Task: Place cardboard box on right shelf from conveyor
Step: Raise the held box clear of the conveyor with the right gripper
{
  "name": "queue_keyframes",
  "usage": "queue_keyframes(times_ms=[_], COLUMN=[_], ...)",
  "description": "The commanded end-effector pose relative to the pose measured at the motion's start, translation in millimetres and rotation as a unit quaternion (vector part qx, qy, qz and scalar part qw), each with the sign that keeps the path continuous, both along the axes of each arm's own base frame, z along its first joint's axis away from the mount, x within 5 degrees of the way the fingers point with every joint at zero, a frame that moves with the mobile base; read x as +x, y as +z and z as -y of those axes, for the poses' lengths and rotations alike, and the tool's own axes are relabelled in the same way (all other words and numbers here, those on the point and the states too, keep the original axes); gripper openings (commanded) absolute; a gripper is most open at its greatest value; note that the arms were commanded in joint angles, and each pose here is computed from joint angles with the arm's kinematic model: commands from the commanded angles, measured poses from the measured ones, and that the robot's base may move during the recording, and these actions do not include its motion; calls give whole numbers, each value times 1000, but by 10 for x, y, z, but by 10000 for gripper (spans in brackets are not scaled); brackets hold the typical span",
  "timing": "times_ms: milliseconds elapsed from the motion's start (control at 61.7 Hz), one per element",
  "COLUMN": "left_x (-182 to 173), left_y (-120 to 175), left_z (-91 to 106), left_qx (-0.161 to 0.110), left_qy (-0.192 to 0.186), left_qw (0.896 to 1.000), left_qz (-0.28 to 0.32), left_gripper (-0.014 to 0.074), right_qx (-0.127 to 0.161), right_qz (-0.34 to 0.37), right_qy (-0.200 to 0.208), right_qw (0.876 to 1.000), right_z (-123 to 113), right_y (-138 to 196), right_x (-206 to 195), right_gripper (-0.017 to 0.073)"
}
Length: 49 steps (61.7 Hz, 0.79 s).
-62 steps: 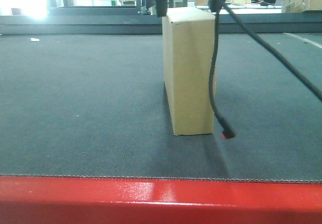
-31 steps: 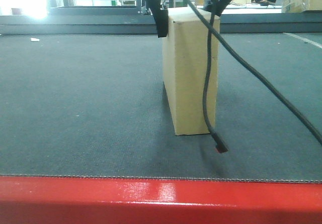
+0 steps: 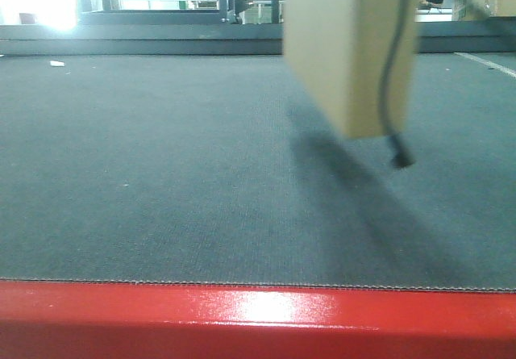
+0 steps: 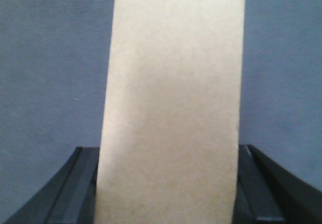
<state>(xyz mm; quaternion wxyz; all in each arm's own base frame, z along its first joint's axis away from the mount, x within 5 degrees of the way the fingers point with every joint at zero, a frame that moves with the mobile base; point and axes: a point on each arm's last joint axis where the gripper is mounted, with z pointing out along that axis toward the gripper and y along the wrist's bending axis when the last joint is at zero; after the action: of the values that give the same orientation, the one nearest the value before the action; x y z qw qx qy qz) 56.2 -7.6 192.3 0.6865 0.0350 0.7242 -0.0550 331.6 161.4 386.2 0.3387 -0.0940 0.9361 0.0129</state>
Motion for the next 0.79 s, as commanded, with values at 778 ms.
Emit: queue_keyframes(times_ms=[778], left_x=[-7], left_y=[62], left_z=[-6], left_qx=[-9], left_qy=[3], left_qw=[999], left_qz=[47], left_gripper=[-115], right_qx=[60], right_qz=[213], right_qy=[-38], right_qw=[975], right_z=[1476], right_y=[-140], right_x=[-2334], right_gripper=[214])
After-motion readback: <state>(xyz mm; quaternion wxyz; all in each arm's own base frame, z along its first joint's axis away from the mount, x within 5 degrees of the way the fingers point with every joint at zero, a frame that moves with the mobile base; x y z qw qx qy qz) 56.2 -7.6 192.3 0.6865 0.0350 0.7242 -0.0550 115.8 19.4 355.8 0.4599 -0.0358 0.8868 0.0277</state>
